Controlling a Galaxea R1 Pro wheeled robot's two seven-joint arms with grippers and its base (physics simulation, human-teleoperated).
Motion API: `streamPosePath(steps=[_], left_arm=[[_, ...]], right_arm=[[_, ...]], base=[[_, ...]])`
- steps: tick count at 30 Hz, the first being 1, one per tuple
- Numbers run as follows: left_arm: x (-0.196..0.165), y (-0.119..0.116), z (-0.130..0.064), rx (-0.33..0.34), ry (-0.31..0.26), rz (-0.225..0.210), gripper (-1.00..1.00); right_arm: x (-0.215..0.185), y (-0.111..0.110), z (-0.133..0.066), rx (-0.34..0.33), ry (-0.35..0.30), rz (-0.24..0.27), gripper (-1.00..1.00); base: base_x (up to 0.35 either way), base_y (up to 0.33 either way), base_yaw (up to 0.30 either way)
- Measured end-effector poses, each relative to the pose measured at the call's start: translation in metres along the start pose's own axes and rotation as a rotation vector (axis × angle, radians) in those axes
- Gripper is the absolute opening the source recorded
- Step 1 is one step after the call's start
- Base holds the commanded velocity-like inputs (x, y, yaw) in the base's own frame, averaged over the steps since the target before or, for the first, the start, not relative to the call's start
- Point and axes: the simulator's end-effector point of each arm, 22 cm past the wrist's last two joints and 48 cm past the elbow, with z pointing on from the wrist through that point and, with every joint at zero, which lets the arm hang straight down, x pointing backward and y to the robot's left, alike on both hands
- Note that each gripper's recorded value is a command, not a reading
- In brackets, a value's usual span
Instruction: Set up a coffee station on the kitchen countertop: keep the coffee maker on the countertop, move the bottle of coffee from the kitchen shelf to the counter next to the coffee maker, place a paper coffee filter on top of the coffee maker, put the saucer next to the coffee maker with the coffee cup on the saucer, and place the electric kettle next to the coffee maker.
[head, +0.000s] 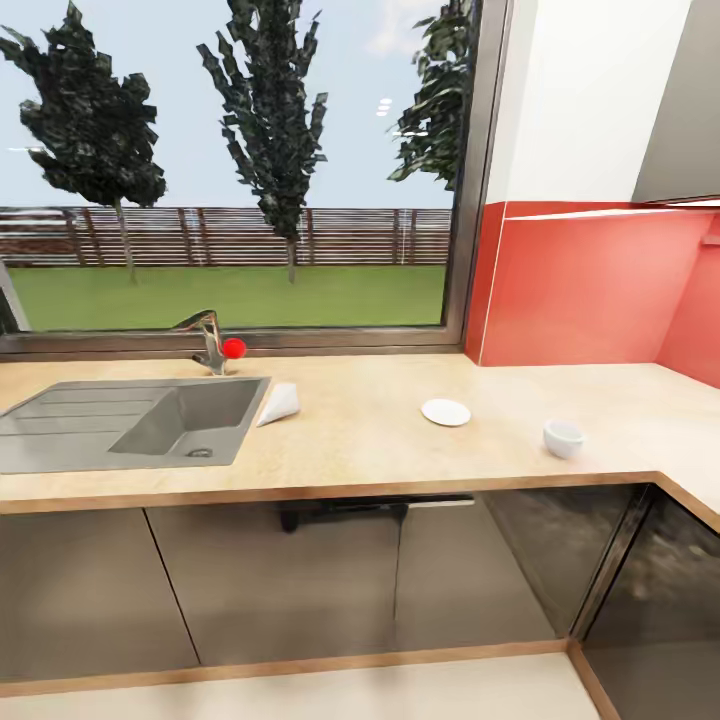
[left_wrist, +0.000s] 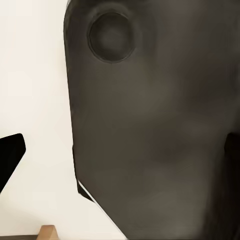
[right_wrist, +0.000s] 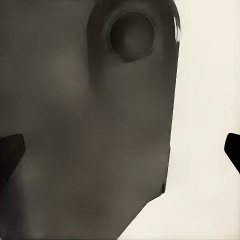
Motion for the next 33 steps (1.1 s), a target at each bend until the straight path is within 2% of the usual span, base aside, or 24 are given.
streamPosePath(steps=[6, 10, 15, 20, 33], left_arm=[[-0.001, -0.007, 0.000, 0.009, -0.003, -0.001, 1.00], [-0.001, -0.007, 0.000, 0.010, -0.003, -0.002, 1.00], [-0.001, -0.007, 0.000, 0.010, -0.003, -0.006, 1.00], [-0.001, -0.007, 0.000, 0.010, -0.002, -0.009, 1.00], [0.001, -0.010, -0.003, 0.020, 0.002, -0.010, 1.00]], right_arm=[[-0.010, 0.019, 0.000, -0.022, -0.013, -0.001, 1.00], [-0.023, 0.032, -0.001, -0.039, -0.044, 0.000, 1.00], [-0.037, 0.034, -0.002, -0.041, -0.074, 0.003, 1.00], [-0.038, 0.035, -0.002, -0.042, -0.075, 0.006, 1.00], [-0.037, 0.037, -0.006, -0.045, -0.074, -0.001, 1.00]], base=[[0.000, 0.000, 0.000], [0.000, 0.000, 0.000], [0.000, 0.000, 0.000], [0.000, 0.000, 0.020], [0.000, 0.000, 0.237]])
